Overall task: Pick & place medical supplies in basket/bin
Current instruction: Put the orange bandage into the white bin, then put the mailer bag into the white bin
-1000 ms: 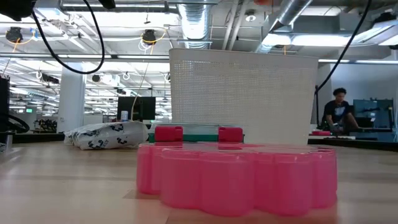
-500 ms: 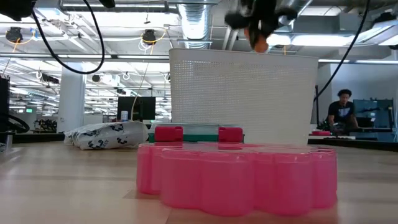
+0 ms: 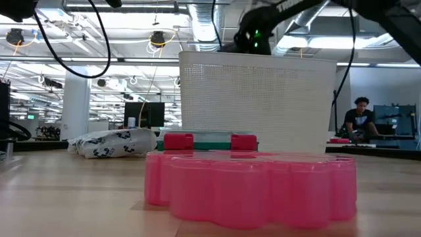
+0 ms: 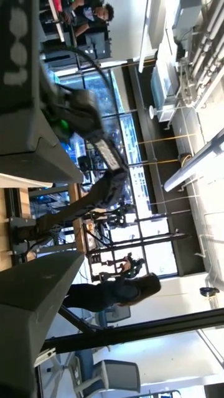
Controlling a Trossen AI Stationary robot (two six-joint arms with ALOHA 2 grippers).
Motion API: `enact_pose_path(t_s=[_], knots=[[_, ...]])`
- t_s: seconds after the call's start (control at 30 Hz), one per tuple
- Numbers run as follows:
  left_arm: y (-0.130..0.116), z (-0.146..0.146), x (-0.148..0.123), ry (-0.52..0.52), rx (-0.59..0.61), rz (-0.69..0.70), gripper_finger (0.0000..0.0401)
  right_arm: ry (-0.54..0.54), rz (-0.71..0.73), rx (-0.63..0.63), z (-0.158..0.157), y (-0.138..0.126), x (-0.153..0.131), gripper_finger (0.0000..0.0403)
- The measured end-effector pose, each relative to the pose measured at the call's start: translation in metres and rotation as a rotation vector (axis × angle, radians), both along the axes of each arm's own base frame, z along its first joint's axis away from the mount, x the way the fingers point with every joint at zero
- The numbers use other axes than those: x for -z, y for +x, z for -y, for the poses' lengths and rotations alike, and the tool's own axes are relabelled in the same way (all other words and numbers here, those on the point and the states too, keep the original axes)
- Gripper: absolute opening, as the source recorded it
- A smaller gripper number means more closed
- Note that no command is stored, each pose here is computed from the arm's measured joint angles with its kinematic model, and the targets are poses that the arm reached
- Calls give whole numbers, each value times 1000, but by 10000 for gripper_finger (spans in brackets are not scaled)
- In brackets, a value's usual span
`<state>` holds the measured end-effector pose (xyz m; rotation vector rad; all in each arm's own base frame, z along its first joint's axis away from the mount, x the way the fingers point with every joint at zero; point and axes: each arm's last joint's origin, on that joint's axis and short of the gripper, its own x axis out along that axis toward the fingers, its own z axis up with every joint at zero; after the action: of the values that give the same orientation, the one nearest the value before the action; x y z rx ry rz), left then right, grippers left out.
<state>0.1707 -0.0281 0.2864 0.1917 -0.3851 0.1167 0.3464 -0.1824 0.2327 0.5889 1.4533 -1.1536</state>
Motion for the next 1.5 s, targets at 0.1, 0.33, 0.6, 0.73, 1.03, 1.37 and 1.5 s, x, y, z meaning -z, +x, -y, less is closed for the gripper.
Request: enact_pose_path(t_s=[0.1, 0.33, 0.6, 0.73, 1.03, 1.37, 1.5], knots=[[0, 0, -1, -2, 0, 10, 178, 149, 8, -28, 7, 0, 14, 173], [0, 0, -1, -3, -3, 11, 178, 185, -26, -51, 16, -4, 20, 238], [0, -2, 1, -48, -52, -11, 178, 110, 29, -97, 7, -17, -24, 250], [3, -4, 11, -77, -140, -115, 178, -10, 116, -133, -8, -26, -67, 250], [6, -10, 30, -244, -386, -336, 178, -381, 430, -303, -76, -43, -160, 250], [28, 5, 59, -433, -353, -687, 178, -480, 671, -548, -134, -55, -206, 249], [44, 15, 78, -493, -283, -875, 178, -477, 681, -655, -152, -50, -207, 249]])
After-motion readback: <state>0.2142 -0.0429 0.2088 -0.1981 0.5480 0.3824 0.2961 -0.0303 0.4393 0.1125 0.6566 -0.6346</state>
